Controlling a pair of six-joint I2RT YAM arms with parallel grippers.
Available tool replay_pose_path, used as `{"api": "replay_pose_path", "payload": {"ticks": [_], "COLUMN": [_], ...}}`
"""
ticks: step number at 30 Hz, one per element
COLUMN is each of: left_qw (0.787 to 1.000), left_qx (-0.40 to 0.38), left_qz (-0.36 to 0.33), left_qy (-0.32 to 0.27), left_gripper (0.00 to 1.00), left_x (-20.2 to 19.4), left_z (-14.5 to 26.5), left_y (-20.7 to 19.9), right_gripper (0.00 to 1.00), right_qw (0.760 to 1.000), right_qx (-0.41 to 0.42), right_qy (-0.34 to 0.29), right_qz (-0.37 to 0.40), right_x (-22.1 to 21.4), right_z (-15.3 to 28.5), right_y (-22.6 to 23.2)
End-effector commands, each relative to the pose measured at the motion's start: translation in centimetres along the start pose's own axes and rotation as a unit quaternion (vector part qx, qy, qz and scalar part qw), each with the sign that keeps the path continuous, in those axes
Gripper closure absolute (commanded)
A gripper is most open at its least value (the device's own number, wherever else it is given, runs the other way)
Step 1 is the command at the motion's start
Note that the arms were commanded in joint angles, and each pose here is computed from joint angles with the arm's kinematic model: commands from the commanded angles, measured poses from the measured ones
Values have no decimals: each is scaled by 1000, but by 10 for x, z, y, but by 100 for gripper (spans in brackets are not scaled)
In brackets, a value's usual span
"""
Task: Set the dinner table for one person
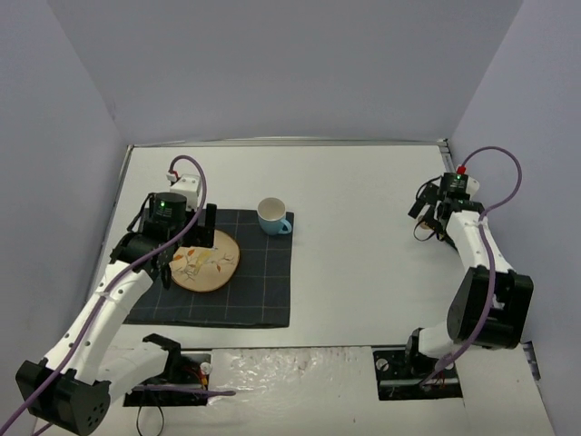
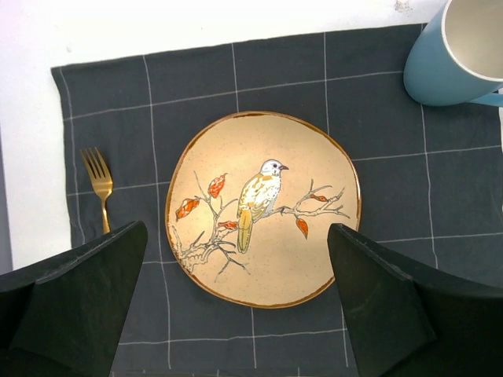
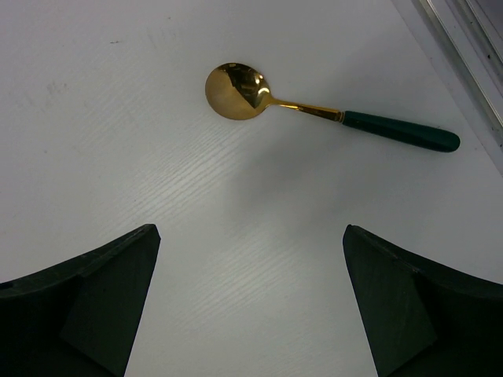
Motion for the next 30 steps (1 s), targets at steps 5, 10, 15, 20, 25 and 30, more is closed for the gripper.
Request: {"api": "replay_pose_path", "payload": {"ticks": [5,10,15,20,25,30], "left_qw": [999,999,998,998,998,998], "left_qx": [26,25,25,26,24,20], "left_qz": [-17,-23,-32,-42,-45,-47], "left_qy": [-42,-39,-43,-41,-44,-45], "left_gripper": [3,3,3,3,3,3], "left_x": [18,17,18,17,18,17], "left_z": [5,4,5,5,6,7], "left_y": [3,2,2,0,-1,-2], "right_gripper": [0,5,6,6,9,12], "right_qw": [997,991,980,967,960,955], "right_qx": [-59,-43,-13,39,47,49], "right_qy": [4,22,53,112,148,172], "right_qz": [49,122,190,227,235,236], "right_x": [35,52,57,45,30,16], "right_z": [-39,-59,-70,-78,-83,-92], "right_y": [-9,-9,-14,-12,-16,-20]}}
Point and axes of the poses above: each gripper's point midway between its finger pads, its own z axis back along the fingers, its own y axis along the line the jaws close on, x = y × z, the point moved 6 cm from there along z, back along the fingers, and after that the axes turned 10 degrees about -z, right-handed, at the moved point
